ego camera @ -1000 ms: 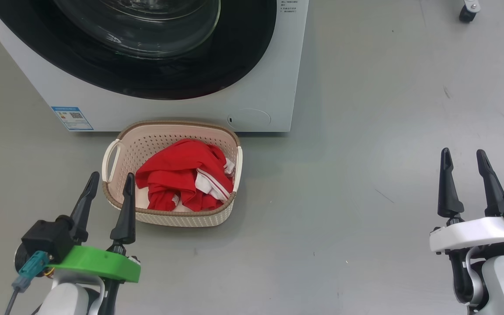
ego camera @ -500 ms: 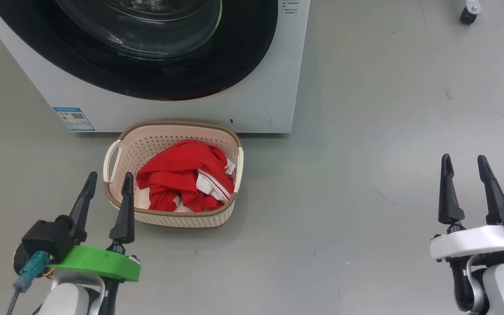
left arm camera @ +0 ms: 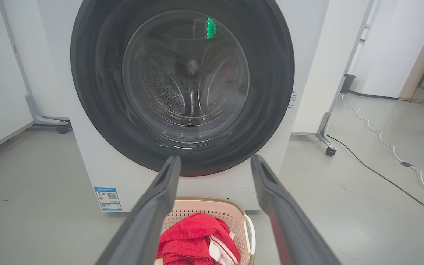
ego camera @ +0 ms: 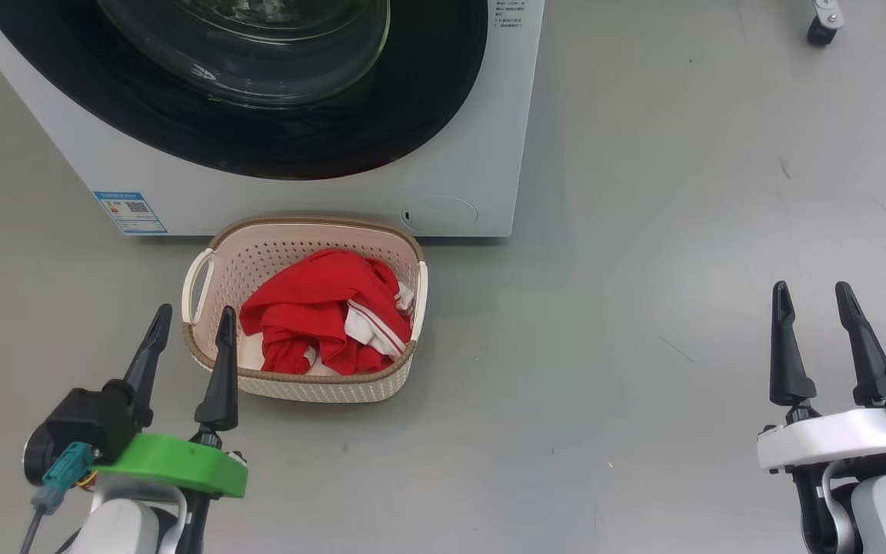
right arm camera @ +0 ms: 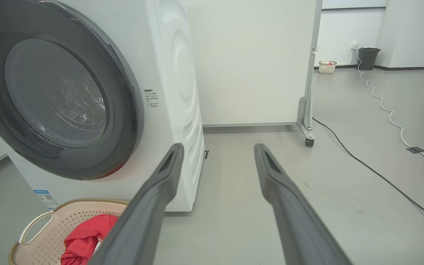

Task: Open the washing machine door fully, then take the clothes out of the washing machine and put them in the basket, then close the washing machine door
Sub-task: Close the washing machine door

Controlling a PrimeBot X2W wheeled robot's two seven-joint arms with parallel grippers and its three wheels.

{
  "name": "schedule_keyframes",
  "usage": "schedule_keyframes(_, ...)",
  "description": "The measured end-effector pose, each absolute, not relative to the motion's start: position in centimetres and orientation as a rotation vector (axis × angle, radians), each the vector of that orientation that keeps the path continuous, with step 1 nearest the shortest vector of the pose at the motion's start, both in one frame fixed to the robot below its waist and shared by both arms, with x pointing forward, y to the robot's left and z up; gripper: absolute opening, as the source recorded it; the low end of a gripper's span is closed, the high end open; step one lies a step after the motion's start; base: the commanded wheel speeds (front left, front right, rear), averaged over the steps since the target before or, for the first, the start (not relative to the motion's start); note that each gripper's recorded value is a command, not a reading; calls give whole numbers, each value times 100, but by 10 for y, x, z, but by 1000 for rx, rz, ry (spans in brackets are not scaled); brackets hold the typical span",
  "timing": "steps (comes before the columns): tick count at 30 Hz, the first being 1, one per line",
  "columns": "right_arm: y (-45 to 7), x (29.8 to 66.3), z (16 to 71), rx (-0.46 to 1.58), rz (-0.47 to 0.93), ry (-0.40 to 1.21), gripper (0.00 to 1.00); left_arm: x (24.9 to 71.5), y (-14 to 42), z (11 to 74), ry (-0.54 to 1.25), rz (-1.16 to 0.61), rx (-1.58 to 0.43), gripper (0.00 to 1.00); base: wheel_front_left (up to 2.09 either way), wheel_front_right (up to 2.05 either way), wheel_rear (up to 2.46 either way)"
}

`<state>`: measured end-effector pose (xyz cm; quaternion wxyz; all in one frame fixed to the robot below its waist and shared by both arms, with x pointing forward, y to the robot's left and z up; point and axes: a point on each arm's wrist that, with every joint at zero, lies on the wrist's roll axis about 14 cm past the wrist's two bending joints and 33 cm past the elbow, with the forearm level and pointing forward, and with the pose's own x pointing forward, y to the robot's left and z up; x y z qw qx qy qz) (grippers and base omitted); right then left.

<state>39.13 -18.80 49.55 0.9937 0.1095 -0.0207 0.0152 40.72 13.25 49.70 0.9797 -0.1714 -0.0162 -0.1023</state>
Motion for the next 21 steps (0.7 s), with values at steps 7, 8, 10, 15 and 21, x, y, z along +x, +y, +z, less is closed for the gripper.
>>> schedule_keyframes(7, -189, 387, 494, 221, 28, -37, 100, 406, 127, 501, -41, -226, -335, 100, 0, 0, 0)
schedule_keyframes(8, -189, 387, 494, 220, 28, -38, 100, 406, 127, 501, -43, -226, -336, 100, 0, 0, 0)
schedule_keyframes(10, -189, 387, 495, 217, 28, -39, 100, 406, 128, 502, -45, -224, -337, 100, 0, 0, 0)
schedule_keyframes(15, -186, 386, 495, 211, 42, -39, 100, 404, 128, 501, -41, -220, -349, 100, 0, 0, 0)
schedule_keyframes(21, -184, 383, 491, 209, 45, -28, 100, 402, 131, 501, -43, -213, -348, 100, 0, 0, 0)
